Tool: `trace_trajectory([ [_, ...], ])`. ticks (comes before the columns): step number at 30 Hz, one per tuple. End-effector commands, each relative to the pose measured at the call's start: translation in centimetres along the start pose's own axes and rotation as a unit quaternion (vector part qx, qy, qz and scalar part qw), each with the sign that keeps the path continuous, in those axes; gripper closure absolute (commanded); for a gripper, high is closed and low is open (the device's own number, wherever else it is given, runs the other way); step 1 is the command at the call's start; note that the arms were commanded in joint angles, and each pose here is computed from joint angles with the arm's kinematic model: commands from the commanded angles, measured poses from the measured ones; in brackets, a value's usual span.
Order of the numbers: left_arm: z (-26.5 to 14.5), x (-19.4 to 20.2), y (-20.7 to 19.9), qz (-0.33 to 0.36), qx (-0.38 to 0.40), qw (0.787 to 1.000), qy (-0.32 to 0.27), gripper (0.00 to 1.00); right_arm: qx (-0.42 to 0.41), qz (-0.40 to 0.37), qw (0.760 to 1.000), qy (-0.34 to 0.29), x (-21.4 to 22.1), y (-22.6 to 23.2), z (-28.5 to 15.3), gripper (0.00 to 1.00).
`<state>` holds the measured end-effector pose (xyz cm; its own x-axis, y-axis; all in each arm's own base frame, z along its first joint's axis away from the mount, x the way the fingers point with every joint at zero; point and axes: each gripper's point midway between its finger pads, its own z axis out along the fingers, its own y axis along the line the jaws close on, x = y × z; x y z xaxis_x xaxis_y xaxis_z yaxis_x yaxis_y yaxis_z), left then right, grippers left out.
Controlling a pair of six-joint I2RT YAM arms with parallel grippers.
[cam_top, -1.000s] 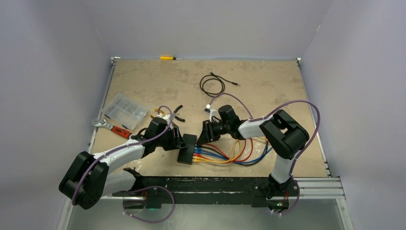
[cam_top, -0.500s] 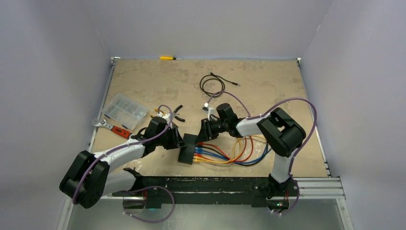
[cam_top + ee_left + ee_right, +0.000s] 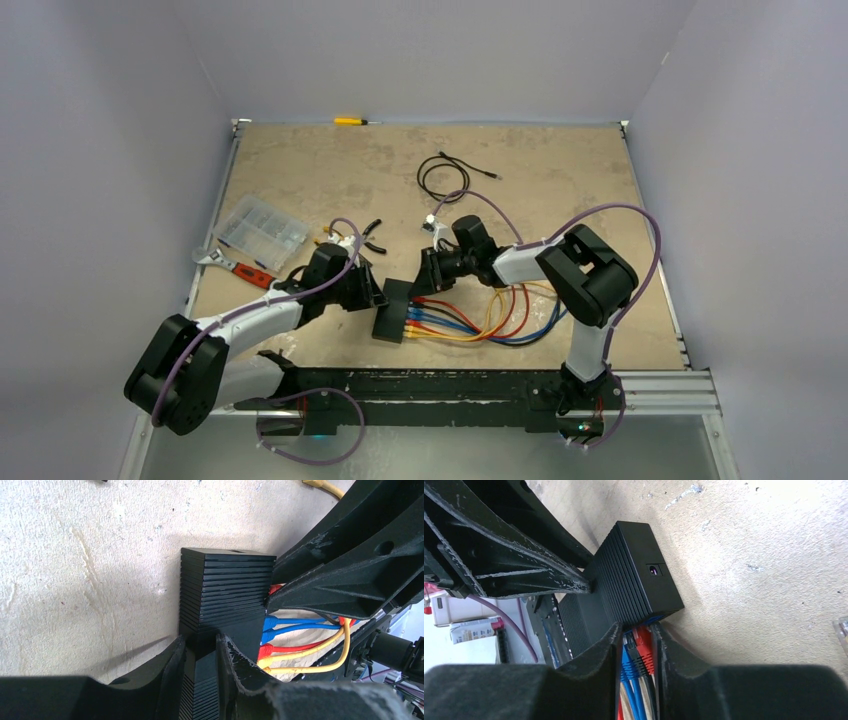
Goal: Pull the plug from the switch port
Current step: Move the switch port to the center of the board.
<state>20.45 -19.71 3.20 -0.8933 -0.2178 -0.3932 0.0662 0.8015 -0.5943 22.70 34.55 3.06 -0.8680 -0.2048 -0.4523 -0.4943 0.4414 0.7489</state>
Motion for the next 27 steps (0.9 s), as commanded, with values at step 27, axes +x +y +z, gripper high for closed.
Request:
trace_trajectory([
  [27,0.1,0.9,1.6,-0.001,-0.031,0.999,0.011,0.74,-0.006,0.059,0.998,0.025,4.4,-3.4,-1.9,0.60],
])
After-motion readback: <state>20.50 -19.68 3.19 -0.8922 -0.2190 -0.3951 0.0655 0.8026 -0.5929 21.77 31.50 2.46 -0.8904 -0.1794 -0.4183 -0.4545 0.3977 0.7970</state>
